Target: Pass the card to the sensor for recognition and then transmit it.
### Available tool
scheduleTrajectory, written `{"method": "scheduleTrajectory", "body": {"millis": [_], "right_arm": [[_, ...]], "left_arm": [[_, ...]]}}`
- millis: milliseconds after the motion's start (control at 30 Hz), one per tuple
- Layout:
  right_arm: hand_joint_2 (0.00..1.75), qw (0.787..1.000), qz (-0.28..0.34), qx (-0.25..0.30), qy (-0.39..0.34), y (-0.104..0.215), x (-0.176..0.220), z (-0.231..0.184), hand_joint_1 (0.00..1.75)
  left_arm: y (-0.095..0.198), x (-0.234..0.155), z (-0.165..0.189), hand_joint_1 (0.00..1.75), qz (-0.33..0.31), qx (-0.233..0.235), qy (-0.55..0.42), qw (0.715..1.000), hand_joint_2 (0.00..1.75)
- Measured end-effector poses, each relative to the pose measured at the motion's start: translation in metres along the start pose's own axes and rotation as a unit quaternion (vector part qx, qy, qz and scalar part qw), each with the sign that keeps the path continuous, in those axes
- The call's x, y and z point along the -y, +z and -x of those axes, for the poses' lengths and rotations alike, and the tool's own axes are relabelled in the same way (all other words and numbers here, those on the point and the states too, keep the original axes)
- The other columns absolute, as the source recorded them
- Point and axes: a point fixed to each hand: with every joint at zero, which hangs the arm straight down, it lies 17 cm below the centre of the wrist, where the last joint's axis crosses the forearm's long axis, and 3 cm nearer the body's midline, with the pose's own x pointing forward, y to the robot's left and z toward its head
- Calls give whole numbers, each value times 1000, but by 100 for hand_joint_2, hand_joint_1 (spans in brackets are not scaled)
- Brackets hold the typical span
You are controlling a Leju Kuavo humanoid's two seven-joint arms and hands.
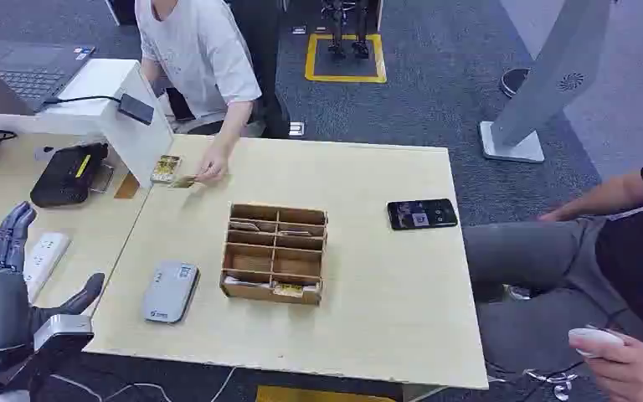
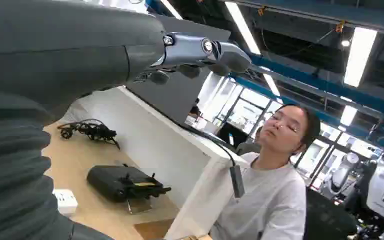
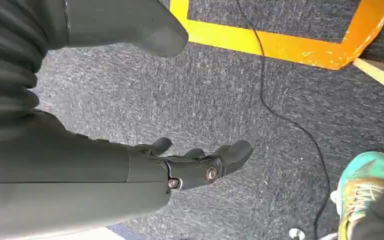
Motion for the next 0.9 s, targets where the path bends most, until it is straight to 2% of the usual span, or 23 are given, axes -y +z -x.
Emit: {"method": "scheduleTrajectory", "body": {"millis": [267,600,900], "right_arm": [[175,1000,-11,6,10,-1,-4,-6,0],[175,999,-20,10,34,-1,-8,-7,0],[175,998,-32,24,45,-2,-12,-18,0]], "left_arm": [[2,34,4,0,64,19,-97,993,175],[1,42,25,0,65,6,-182,981,175],[-12,46,31,0,59,10,-212,975,175]]}}
